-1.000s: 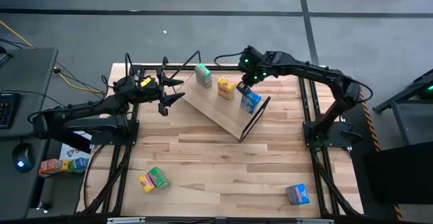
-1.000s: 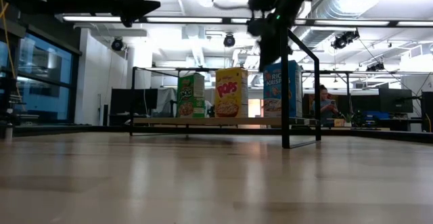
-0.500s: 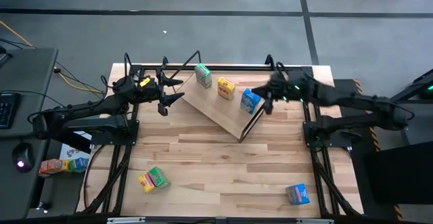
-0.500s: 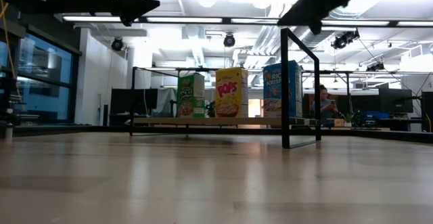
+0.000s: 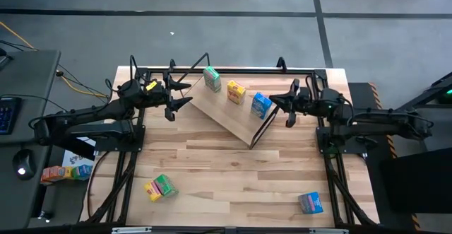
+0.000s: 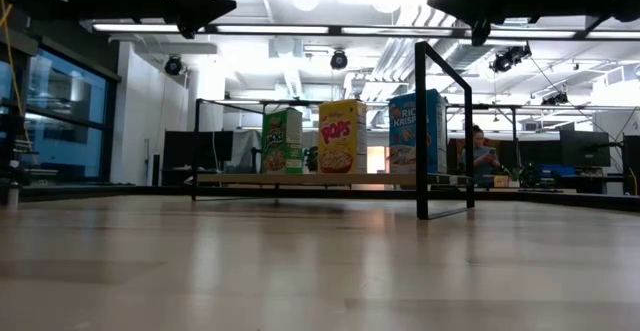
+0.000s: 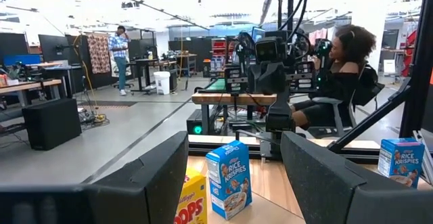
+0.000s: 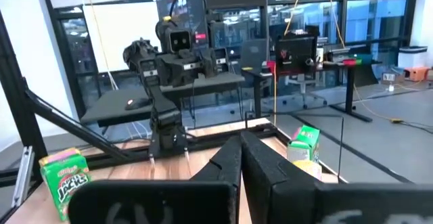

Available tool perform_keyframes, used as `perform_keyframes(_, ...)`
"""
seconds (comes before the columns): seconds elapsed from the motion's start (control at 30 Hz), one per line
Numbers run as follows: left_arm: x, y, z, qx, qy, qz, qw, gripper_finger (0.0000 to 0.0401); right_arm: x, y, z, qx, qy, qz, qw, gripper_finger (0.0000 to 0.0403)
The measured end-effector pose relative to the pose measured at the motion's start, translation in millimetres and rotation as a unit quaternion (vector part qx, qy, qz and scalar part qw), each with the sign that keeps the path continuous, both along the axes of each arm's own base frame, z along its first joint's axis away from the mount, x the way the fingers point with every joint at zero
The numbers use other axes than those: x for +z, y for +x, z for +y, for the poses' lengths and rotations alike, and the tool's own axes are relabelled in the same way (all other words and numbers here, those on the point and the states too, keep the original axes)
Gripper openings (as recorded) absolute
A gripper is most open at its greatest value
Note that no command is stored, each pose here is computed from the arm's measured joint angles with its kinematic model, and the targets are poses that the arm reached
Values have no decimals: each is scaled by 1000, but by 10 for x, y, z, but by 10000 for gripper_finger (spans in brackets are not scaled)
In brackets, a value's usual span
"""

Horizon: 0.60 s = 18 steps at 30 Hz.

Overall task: Stack cereal on shelf
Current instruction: Put the green cereal box on the shelf aligned with the other green cereal box

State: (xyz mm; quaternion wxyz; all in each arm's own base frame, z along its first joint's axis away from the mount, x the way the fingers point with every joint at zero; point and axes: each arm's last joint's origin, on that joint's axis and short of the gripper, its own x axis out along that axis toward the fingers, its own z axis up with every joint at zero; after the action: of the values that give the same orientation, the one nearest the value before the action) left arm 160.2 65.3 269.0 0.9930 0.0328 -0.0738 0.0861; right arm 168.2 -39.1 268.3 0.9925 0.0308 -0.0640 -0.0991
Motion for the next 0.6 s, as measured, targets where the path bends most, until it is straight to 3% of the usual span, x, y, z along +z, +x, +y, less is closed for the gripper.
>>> perform_keyframes(0.23, 1, 0, -1, 0, 0, 0, 1000, 227, 105, 7, 16, 30, 9, -41, 999, 30)
perform_keyframes(0.6, 0, 0, -1, -1, 0, 0, 1000, 227, 87, 63, -13, 4, 15, -32, 999, 201)
